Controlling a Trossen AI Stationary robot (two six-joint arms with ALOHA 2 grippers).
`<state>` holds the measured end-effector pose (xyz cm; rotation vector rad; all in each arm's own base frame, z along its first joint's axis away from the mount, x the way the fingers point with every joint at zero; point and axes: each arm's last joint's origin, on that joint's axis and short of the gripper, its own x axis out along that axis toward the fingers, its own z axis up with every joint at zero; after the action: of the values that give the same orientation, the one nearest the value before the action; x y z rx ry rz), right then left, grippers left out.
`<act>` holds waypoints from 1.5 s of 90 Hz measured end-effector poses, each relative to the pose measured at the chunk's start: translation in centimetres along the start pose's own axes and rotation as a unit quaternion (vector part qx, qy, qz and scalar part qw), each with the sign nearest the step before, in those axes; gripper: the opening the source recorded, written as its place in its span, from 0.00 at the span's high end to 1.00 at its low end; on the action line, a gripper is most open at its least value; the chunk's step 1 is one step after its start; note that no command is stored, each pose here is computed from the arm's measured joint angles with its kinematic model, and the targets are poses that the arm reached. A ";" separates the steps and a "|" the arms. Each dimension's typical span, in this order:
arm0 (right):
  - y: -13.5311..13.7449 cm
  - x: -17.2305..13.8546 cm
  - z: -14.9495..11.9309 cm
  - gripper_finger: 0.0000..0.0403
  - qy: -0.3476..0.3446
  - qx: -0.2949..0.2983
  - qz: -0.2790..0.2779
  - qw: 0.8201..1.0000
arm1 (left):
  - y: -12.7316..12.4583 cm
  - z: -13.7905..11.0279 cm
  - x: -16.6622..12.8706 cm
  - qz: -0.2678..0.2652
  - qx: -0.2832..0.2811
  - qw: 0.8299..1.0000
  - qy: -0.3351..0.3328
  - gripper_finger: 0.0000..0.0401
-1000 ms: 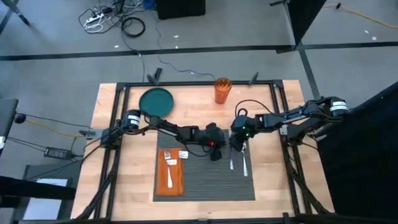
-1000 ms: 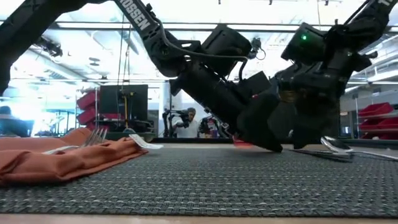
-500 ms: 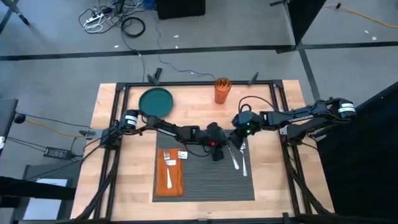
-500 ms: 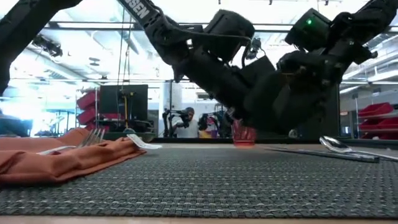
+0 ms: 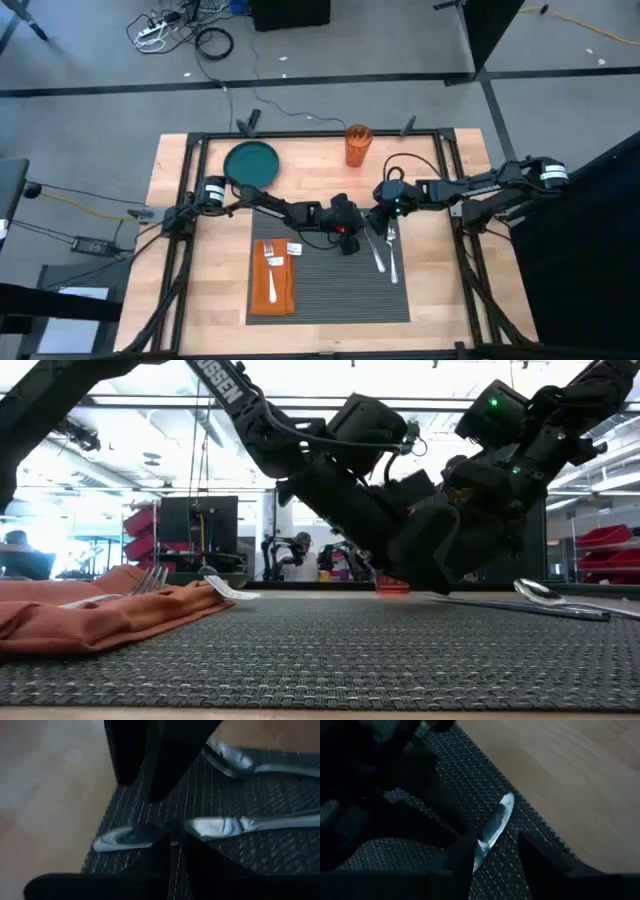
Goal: Set table place
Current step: Put the silver table knife to the left of the silver spoon on the black table placemat
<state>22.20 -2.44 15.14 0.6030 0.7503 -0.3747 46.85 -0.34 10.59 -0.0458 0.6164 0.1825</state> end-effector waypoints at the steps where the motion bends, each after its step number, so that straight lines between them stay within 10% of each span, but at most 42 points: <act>1: 0.0 0.0 0.0 0.68 0.000 0.000 0.000 1.000 | 0.0 -0.1 0.1 0.000 0.000 1.000 -0.002 0.91; 135: -0.1 -0.6 -0.7 0.69 0.028 0.027 -0.016 0.999 | 0.7 0.4 2.3 -0.004 0.010 0.998 -0.054 0.91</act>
<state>21.38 -1.99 15.18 0.6554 0.8067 -0.4101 48.79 0.77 9.65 -0.0183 0.5092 0.1706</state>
